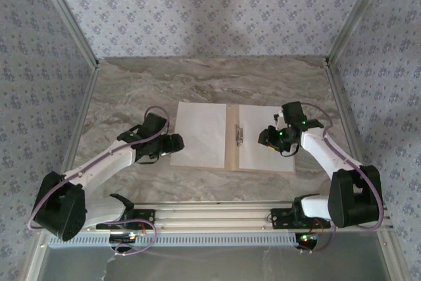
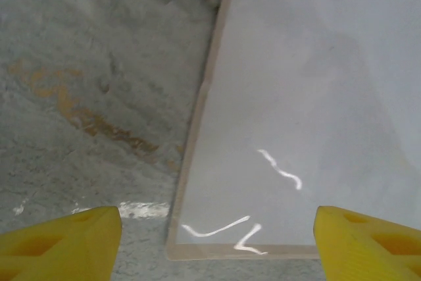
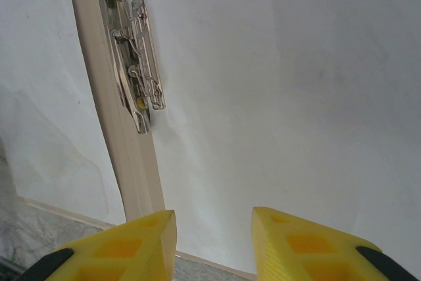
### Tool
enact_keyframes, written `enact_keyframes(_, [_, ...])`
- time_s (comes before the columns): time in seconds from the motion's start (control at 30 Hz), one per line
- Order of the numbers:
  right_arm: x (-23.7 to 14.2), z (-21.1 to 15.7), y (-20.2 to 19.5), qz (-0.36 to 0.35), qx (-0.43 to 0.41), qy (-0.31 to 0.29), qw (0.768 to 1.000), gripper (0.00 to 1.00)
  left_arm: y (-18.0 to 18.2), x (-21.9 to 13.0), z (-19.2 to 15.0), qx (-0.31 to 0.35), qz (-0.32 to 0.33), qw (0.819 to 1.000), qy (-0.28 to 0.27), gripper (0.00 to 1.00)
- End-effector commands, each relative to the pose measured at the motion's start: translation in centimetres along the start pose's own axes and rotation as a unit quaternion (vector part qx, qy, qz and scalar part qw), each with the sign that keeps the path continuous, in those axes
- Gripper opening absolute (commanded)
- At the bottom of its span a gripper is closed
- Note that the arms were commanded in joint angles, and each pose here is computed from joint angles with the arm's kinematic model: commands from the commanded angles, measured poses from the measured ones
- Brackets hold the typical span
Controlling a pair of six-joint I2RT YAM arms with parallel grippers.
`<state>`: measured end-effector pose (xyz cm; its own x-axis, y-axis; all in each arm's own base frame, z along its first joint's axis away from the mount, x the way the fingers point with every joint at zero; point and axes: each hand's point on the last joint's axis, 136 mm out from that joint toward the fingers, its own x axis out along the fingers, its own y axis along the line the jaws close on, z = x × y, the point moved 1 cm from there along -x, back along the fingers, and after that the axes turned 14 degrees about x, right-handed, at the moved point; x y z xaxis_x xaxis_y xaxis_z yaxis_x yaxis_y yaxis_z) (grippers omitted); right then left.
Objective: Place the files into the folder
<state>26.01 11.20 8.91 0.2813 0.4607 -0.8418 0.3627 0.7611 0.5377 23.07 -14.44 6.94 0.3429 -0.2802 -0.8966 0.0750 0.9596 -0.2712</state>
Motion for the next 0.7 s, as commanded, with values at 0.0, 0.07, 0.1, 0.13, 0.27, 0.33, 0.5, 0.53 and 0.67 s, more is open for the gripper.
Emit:
enact_keyframes(0.0, [0.2,-0.2,0.7,0.020,-0.001,0.005,1.000,0.36,-0.5,0.7,-0.6,-0.003,-0.021,1.000,0.017,0.77])
enact_keyframes(0.07, [0.4,-0.5,0.9,0.022,-0.001,0.007,1.000,0.36,-0.5,1.0,-1.0,-0.006,-0.023,0.999,0.026,0.74])
enact_keyframes(0.1, [0.5,-0.7,1.0,0.023,-0.002,0.009,1.000,0.36,-0.5,1.1,-1.1,-0.006,-0.024,0.999,0.029,0.72])
enact_keyframes(0.13, [0.6,-0.9,1.2,0.024,-0.005,0.010,1.000,0.36,-0.5,1.2,-1.3,-0.007,-0.024,0.999,0.033,0.71])
enact_keyframes(0.27, [1.1,-1.6,1.7,0.021,-0.015,0.017,1.000,0.36,-0.3,1.5,-1.7,-0.010,-0.023,0.999,0.041,0.66])
enact_keyframes(0.33, [1.4,-2.0,2.1,0.020,-0.018,0.019,0.999,0.36,-0.4,1.6,-1.8,-0.014,-0.026,0.999,0.044,0.63])
enact_keyframes(0.5, [2.2,-3.4,3.4,0.026,-0.035,0.028,0.999,0.36,-0.3,1.8,-2.3,-0.021,-0.028,0.998,0.050,0.60])
enact_keyframes(0.53, [2.5,-3.8,3.7,0.026,-0.039,0.029,0.998,0.36,-0.3,1.8,-2.4,-0.022,-0.029,0.998,0.051,0.60])
enact_keyframes(0.67, [3.6,-5.2,4.9,0.030,-0.049,0.037,0.998,0.35,-0.5,2.2,-2.8,-0.029,-0.040,0.997,0.058,0.57])
